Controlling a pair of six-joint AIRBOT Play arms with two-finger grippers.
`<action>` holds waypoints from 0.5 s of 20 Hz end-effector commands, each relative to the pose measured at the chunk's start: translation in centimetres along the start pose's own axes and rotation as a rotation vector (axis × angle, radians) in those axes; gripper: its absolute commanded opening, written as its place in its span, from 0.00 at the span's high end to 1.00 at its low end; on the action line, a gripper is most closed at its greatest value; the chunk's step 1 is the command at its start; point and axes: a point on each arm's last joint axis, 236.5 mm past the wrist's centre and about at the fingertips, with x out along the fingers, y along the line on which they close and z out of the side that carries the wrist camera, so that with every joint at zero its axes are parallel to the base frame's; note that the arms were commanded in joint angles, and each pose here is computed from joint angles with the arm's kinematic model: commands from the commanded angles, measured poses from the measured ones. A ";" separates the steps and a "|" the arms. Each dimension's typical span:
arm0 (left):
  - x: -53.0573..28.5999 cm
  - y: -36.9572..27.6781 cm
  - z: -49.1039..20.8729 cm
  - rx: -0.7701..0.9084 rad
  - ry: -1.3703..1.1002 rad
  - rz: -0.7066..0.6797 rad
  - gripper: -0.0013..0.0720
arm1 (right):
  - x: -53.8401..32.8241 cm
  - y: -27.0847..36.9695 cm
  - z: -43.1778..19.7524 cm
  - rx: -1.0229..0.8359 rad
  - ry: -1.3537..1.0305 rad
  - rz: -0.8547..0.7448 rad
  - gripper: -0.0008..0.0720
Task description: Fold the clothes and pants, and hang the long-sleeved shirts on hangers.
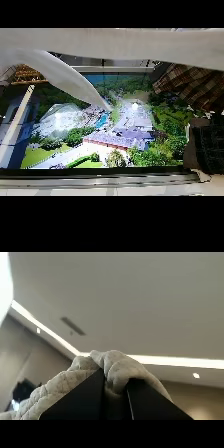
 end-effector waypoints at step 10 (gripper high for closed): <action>-11.3 13.3 -4.0 0.465 0.482 0.810 0.93 | -3.8 5.5 -6.6 -0.022 0.339 0.217 0.95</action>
